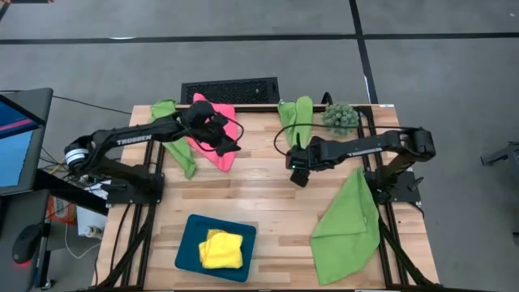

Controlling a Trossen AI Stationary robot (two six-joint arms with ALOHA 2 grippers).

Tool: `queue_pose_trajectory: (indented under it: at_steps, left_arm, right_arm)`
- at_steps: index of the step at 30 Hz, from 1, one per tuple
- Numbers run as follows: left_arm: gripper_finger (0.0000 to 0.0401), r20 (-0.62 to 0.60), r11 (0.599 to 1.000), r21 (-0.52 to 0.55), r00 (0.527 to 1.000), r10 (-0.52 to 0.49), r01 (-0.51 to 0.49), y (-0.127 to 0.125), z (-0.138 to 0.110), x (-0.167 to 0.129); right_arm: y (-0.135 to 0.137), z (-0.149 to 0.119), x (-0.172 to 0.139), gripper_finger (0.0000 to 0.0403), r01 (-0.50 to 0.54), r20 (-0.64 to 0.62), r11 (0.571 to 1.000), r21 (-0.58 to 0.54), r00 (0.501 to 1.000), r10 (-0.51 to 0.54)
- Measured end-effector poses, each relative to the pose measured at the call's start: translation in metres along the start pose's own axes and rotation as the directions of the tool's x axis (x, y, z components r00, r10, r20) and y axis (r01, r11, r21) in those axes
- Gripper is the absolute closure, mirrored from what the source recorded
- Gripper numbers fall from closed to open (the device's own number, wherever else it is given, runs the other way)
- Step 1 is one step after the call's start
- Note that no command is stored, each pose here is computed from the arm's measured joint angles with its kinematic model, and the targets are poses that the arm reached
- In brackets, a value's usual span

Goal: Fold microfiber towels
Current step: Fold the top right green microfiber towel

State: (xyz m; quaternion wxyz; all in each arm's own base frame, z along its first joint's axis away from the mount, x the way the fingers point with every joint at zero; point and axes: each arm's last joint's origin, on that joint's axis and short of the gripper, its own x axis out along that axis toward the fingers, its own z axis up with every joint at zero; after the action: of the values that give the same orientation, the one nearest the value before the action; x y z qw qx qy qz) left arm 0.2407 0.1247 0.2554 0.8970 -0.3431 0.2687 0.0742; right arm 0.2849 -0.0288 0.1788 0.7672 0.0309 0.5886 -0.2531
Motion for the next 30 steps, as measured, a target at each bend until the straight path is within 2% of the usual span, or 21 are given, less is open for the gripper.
queue_pose_trajectory:
  at_steps: [4, 7, 9, 11, 15, 21, 23, 25, 27, 30]
  left_arm:
    - [0.017, 0.012, 1.0, 0.014, 1.0, 0.004, -0.004, 0.008, 0.003, -0.005]
    - [0.017, 0.026, 0.999, 0.046, 0.999, 0.02, -0.021, 0.015, 0.006, -0.009]
    - [0.017, 0.035, 0.998, 0.064, 0.999, 0.028, -0.03, 0.02, 0.008, -0.012]
    - [0.017, 0.044, 0.997, 0.072, 0.999, 0.029, -0.032, 0.025, 0.01, -0.015]
    - [0.017, 0.059, 0.997, 0.074, 0.998, 0.034, -0.038, 0.032, 0.012, -0.02]
    - [0.017, 0.068, 0.995, 0.084, 0.996, 0.05, -0.055, 0.039, 0.014, -0.025]
    - [0.017, 0.072, 0.995, 0.081, 0.996, 0.058, -0.063, 0.041, 0.014, -0.026]
    - [0.017, 0.075, 0.994, 0.085, 0.995, 0.061, -0.068, 0.042, 0.015, -0.026]
    - [0.017, 0.078, 0.993, 0.099, 0.995, 0.064, -0.071, 0.042, 0.015, -0.027]
    - [0.017, 0.088, 0.989, 0.121, 0.993, 0.079, -0.089, 0.042, 0.016, -0.027]
  right_arm:
    - [0.0, 0.002, 0.012, 0.0154, -0.014, 0.007, 0.995, -0.094, 1.0, 0.015]
    - [0.0, 0.009, 0.02, 0.0154, -0.016, 0.038, 0.992, -0.124, 0.999, 0.021]
    - [-0.001, 0.005, 0.023, 0.0154, -0.031, -0.003, 0.989, -0.145, 1.0, 0.03]
    - [0.003, 0.009, 0.028, 0.0154, -0.065, 0.008, 0.983, -0.171, 0.998, 0.068]
    - [0.009, 0.006, 0.041, 0.0154, -0.07, -0.036, 0.965, -0.251, 0.997, 0.063]
    - [0.011, 0.009, 0.058, 0.0161, -0.038, -0.048, 0.98, -0.196, 0.998, 0.029]
    - [0.012, 0.01, 0.059, 0.0181, -0.039, -0.054, 0.985, -0.166, 0.998, 0.031]
    - [0.012, 0.013, 0.055, 0.022, -0.046, -0.056, 0.99, -0.134, 0.998, 0.039]
    - [0.011, 0.016, 0.051, 0.0277, -0.051, -0.051, 0.995, -0.091, 0.998, 0.047]
    - [0.006, 0.027, 0.034, 0.0374, -0.078, 0.021, 0.996, 0.042, 0.997, 0.077]
